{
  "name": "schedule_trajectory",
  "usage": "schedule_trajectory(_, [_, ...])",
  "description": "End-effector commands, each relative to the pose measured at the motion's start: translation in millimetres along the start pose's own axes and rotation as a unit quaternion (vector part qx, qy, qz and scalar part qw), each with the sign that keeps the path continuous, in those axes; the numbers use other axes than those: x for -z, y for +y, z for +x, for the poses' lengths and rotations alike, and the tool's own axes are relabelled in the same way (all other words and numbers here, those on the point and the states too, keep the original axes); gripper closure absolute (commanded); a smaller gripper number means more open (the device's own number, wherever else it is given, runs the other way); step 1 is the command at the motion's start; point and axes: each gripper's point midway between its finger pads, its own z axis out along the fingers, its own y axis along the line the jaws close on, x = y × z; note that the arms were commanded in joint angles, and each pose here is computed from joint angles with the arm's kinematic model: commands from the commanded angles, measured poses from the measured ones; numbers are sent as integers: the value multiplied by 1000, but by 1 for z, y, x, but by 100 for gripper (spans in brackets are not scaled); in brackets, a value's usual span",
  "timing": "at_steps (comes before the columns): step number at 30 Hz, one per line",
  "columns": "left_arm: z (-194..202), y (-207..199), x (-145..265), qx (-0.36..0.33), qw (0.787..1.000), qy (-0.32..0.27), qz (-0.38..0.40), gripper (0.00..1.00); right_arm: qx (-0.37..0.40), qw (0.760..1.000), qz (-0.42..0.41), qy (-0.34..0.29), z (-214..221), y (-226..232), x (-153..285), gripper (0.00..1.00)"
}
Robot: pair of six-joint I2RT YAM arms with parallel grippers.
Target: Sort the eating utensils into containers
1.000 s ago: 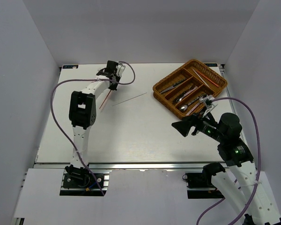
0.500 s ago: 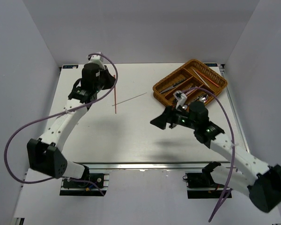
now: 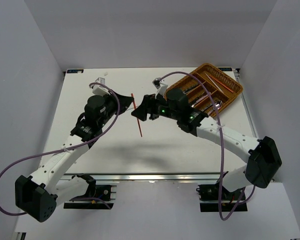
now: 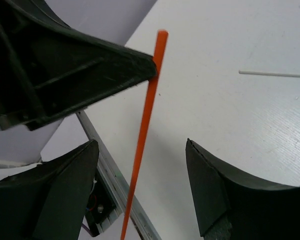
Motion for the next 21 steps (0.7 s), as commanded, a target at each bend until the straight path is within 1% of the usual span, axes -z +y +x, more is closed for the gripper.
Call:
schedule_trajectory(1, [-8,-26,9,25,998,-11,52,100,13,1000,18,-11,-10,5,-5,27])
schedule_trajectory(5, [-9,-29,12,25,998,-14,62,100,22,999,24,1,-8,3,-16,34])
schedule_trajectory(6, [-9,-30,12,24,998,-15,64,100,25,999,23,0,-9,3,-17,42])
schedule_trajectory(7, [-9,-31,12,24,997,-14,67,100,32,999,20,-4,-13,5,-18,52])
schedule_trajectory(8, [-9,-33,12,21,997,-14,71,100,39,999,19,-8,-16,6,-19,69])
schedule_trajectory(9, [-10,-35,12,19,997,-13,73,99,54,998,26,-10,-18,2,-21,100])
schedule_trajectory(10, [-12,-32,11,8,998,-17,63,86,67,997,29,-18,-25,2,-22,100])
schedule_trajectory(11, [-8,-21,10,2,999,-7,34,50,83,996,39,-19,-30,-7,-24,100])
schedule_trajectory(12, [-17,-20,9,-8,1000,-12,12,3,124,991,52,-4,-30,-18,-22,100])
schedule_trajectory(13, [-30,-8,9,-40,998,-34,-30,2,146,987,63,-4,-44,-23,-20,100])
schedule_trajectory(14, [-24,14,15,-61,994,-11,-88,2,164,982,93,7,-51,-52,-19,100])
schedule_trajectory(15, [-41,8,23,-78,991,-27,-104,2,210,970,115,36,-51,-75,-13,100])
schedule_trajectory(16, [-46,15,30,-113,985,-29,-127,2,231,963,132,47,-57,-93,-10,100])
schedule_trajectory(17, [-50,29,40,-136,977,-30,-163,2,249,952,172,47,-81,-130,-3,100])
schedule_trajectory(18, [-54,28,51,-152,974,-35,-162,2,269,941,197,56,-92,-151,5,100])
schedule_trajectory(19, [-52,36,57,-187,967,-26,-170,2,309,920,225,89,-97,-178,17,100])
schedule_trajectory(20, [-46,42,63,-202,964,-11,-172,2,319,895,298,89,-123,-222,38,100])
schedule_trajectory(21, [-40,46,66,-214,962,0,-170,2,336,879,322,100,-132,-242,50,100])
